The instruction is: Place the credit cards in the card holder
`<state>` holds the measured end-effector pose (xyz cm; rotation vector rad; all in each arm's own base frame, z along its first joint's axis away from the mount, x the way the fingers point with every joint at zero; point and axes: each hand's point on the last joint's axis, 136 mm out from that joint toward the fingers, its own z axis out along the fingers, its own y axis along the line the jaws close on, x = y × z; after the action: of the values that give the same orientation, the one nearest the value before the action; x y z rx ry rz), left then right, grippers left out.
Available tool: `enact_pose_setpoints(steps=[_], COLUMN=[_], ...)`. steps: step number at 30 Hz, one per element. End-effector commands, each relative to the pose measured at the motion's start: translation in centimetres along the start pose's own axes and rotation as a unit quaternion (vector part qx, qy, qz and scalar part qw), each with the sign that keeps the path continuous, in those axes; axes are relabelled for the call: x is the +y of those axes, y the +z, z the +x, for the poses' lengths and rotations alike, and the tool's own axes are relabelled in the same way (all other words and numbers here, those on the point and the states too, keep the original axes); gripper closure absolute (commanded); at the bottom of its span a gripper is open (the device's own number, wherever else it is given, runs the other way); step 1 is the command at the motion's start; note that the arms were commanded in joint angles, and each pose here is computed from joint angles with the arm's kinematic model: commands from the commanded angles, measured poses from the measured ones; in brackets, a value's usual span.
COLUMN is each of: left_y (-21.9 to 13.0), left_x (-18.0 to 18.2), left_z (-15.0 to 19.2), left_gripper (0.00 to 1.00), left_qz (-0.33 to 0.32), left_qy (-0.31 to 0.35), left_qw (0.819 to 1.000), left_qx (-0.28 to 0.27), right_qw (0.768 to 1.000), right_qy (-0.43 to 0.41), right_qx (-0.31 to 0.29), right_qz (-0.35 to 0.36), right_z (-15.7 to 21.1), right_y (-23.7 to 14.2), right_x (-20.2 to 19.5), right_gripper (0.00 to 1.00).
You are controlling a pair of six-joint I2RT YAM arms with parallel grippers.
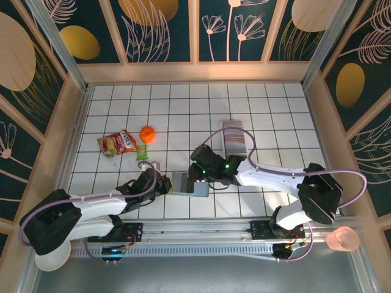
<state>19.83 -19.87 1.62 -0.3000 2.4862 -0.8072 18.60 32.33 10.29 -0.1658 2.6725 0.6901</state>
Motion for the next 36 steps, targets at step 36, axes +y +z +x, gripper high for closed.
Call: enact_pose_setpoints(steps=[36], left_y=[0.4], left_x=[0.9], left_z=[2.7], left_gripper=[1.0], left_qz=[-0.005], left_qy=[0.008], left_qw=[0.999], left_qx=[0.044], right_qw=[0.996], right_qy=[0.069], right_qx=[0.047], right_qz=[0.0], right_z=[4.3], right_y=[7.0], right_x=[-1.7], right_gripper=[0.75])
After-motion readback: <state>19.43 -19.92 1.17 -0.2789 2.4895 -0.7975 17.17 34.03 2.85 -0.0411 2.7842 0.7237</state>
